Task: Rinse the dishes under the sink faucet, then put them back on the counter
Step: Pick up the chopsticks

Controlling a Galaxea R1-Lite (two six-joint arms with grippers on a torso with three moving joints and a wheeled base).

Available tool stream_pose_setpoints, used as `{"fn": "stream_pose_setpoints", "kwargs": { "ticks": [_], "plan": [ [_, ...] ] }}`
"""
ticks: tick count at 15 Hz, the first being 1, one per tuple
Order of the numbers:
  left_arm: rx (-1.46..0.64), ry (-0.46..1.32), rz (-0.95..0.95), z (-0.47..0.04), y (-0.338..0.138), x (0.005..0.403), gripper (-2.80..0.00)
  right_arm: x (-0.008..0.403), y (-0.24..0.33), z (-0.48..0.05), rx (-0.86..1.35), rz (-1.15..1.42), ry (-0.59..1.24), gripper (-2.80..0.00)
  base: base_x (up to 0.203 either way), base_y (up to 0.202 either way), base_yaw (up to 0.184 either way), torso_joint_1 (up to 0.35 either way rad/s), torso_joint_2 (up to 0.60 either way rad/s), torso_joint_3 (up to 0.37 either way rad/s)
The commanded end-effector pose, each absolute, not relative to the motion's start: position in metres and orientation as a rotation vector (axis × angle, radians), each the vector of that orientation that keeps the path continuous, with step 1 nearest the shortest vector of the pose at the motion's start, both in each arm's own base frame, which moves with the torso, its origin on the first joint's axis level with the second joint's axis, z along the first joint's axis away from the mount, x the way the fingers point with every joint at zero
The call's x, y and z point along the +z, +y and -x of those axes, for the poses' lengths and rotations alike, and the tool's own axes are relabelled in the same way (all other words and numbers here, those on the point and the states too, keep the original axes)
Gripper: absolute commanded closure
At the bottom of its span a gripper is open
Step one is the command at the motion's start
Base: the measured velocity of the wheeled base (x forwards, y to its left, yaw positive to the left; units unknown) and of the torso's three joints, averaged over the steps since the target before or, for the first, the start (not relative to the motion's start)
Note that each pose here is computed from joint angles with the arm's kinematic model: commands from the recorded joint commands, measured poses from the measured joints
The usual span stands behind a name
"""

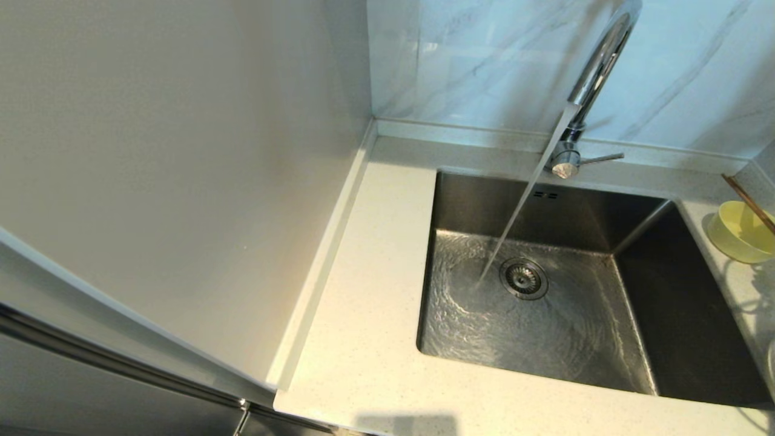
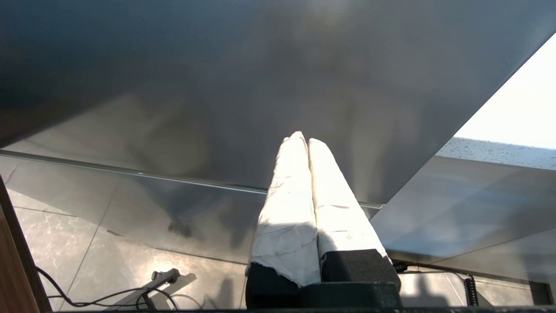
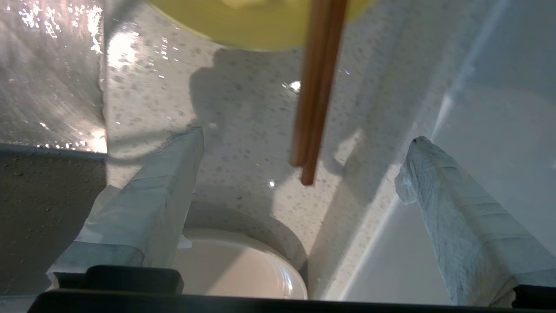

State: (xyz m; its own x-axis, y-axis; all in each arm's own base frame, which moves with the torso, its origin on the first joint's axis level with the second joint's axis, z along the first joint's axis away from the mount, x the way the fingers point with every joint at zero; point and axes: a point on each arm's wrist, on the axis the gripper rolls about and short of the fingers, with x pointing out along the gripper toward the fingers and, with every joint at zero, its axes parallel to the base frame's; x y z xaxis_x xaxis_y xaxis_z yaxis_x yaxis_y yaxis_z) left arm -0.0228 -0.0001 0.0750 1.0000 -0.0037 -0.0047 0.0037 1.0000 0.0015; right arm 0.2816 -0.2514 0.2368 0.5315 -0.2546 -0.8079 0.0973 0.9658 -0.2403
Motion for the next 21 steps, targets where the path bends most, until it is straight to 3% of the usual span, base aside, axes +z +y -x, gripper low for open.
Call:
{"fn": "stream_pose_setpoints", "kwargs": {
  "ticks": [1, 21],
  "plan": [
    [-0.005, 0.005, -0.002, 0.023, 0.0, 0.075, 0.0, 0.233, -0.249, -0.287, -0.191, 0.178, 0.999, -2.8, 0.0, 0.0, 0.0, 0.0, 0.0, 0.0],
    [-0.003, 0.005, -0.002, 0.023, 0.0, 0.075, 0.0, 0.215, -0.25, -0.311, -0.188, 0.201, 1.0, -2.8, 0.0, 0.0, 0.0, 0.0, 0.0, 0.0]
  ]
}}
